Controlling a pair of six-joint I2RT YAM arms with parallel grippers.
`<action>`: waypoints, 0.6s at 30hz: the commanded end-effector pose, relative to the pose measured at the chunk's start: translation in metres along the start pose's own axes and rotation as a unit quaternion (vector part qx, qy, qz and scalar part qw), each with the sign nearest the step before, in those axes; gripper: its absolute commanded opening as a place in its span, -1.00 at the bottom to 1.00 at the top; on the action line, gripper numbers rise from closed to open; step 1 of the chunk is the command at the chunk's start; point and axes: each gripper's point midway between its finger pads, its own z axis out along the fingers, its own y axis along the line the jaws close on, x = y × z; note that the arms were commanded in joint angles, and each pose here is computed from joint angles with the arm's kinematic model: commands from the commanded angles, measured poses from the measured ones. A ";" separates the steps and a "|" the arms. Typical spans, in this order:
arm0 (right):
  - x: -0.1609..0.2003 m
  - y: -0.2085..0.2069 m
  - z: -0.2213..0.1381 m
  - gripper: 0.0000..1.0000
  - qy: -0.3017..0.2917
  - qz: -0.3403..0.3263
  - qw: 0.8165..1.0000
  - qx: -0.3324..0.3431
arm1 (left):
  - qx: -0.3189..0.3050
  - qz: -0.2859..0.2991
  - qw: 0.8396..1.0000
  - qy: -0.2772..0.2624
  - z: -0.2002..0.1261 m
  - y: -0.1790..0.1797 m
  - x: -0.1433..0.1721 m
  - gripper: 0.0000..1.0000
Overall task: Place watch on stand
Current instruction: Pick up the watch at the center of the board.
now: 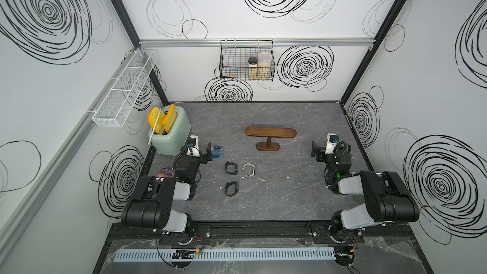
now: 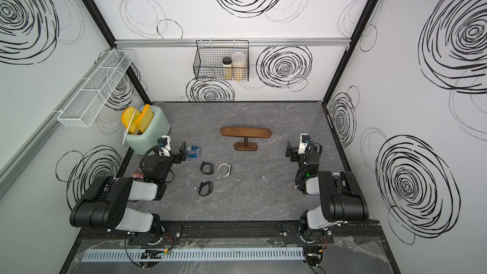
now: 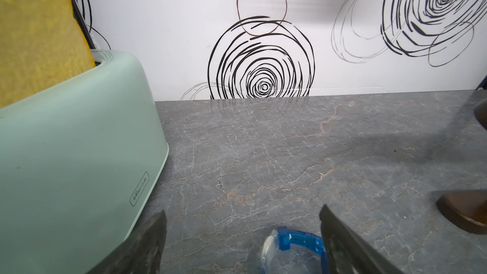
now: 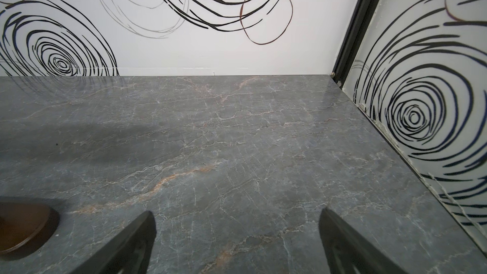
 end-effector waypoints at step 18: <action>-0.063 0.000 -0.040 0.97 0.072 0.083 0.989 0.098 | -0.107 -0.030 0.991 0.081 -0.018 -0.039 -0.066 0.64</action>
